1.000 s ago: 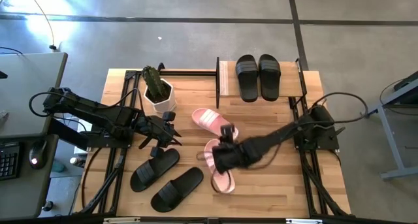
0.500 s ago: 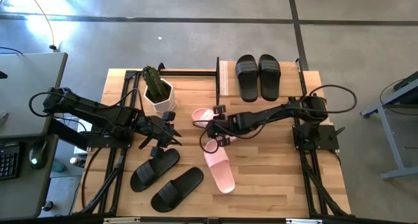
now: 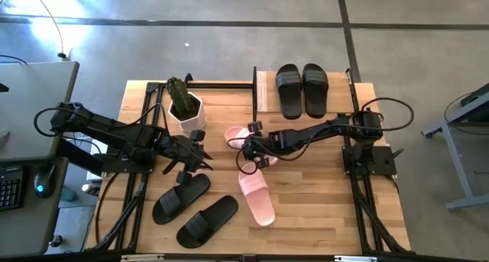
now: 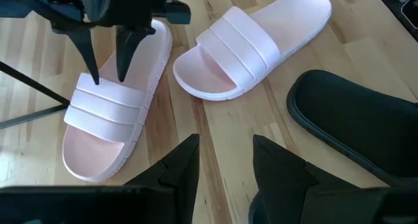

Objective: Pick and place slides into the shelf
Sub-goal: Put the pink slipper under the shelf

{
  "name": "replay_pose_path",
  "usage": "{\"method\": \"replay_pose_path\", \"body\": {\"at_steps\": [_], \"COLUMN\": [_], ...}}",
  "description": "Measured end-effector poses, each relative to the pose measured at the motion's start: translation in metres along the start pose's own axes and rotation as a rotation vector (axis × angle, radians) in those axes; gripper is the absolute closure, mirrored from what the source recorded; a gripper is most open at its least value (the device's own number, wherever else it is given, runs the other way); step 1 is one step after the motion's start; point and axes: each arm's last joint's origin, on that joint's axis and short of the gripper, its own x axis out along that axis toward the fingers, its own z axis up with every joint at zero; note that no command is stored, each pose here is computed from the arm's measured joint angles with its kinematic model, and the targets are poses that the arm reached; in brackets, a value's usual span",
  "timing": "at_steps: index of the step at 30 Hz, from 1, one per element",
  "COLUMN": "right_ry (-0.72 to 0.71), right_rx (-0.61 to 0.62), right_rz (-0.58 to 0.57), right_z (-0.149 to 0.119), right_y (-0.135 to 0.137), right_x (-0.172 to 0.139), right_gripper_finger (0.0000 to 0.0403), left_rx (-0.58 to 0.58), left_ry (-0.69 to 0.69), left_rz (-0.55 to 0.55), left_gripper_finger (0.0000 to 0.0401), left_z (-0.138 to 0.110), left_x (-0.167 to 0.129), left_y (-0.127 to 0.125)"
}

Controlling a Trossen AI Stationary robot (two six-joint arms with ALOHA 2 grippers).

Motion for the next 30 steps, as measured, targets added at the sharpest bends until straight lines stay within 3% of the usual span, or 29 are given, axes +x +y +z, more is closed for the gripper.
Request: {"method": "replay_pose_path", "body": {"at_steps": [12,19,22,27,30], "right_ry": [0.028,0.021,0.037,0.029,0.036], "right_rx": [0.011,0.028,0.029,0.080,0.128], "right_rz": [0.018,-0.055,-0.101,-0.092,-0.124], "right_z": [-0.007,-0.004,-0.003,-0.003,-0.002], "right_y": [-0.002,-0.002,-0.002,-0.002,-0.001], "right_x": [0.015,0.019,0.018,0.018,0.015], "right_gripper_finger": [0.0289,0.0293,0.0317,0.0390,0.0392], "left_rx": [-0.001,-0.001,-0.001,-0.001,-0.001], "left_ry": [0.000,-0.001,-0.001,-0.001,-0.001], "left_rz": [0.000,0.000,0.000,0.000,0.000], "left_gripper_finger": [0.0272,0.0272,0.0272,0.0272,0.0272], "left_z": [0.000,0.000,0.000,0.000,0.000], "left_x": [0.000,0.000,0.000,0.000,0.000], "left_y": [0.000,0.000,0.000,0.000,0.000]}}
